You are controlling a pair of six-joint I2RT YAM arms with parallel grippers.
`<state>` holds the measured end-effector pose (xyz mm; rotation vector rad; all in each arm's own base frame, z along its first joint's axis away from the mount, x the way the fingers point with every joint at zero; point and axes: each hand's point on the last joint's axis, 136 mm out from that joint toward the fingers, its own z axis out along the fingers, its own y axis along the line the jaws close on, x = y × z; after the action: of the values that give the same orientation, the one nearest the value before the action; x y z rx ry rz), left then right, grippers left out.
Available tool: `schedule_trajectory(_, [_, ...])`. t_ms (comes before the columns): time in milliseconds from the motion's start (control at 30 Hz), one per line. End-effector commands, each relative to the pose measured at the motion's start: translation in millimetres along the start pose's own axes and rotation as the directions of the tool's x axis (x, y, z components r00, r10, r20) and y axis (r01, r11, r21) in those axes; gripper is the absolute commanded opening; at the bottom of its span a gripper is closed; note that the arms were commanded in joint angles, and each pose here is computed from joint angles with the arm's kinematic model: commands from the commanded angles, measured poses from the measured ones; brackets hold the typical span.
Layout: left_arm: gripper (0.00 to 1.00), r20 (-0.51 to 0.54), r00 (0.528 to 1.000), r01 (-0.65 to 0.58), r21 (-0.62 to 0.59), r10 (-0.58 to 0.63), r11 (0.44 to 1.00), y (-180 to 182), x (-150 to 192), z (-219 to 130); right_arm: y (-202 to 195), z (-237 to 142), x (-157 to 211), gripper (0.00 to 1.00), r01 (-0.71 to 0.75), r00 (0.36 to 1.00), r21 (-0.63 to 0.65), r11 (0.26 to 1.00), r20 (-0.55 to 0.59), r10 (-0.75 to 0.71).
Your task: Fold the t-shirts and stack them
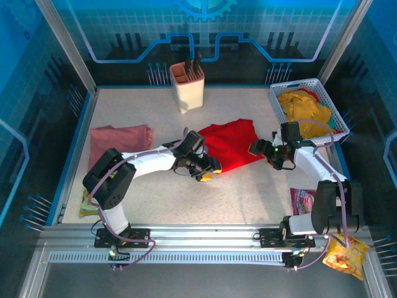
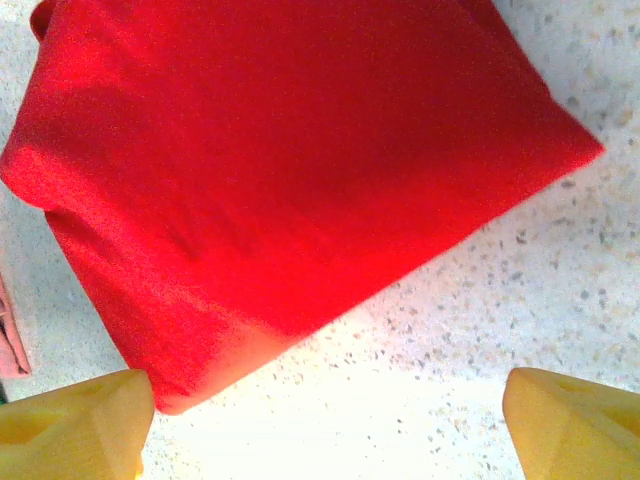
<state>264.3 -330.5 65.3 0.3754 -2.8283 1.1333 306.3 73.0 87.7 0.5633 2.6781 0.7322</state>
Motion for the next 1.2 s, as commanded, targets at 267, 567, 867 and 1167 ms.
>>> schedule_trajectory(267, [0.40,0.083,0.997,0.007,-0.101,0.001,0.995,10.9,-35.7,26.6,2.3,-4.5,2.5,0.89,-0.012,1.000,-0.036,0.999,0.009,0.012])
schedule_trajectory(567, [0.36,0.130,0.991,0.007,-0.066,0.002,0.998,2.0,-45.2,25.4,-5.6,1.1,11.7,0.87,-0.031,0.999,-0.046,0.998,-0.012,0.031])
schedule_trajectory(867, [0.06,0.109,0.994,0.014,-0.130,0.000,0.991,16.2,-47.7,27.5,-9.4,-3.9,11.0,0.85,-0.028,1.000,-0.031,0.999,-0.005,0.027])
schedule_trajectory(1167, [0.00,0.065,0.998,0.012,-0.202,0.001,0.979,51.2,-35.7,-14.0,-11.9,-22.1,8.4,0.86,-0.022,0.999,-0.003,1.000,0.040,0.022])
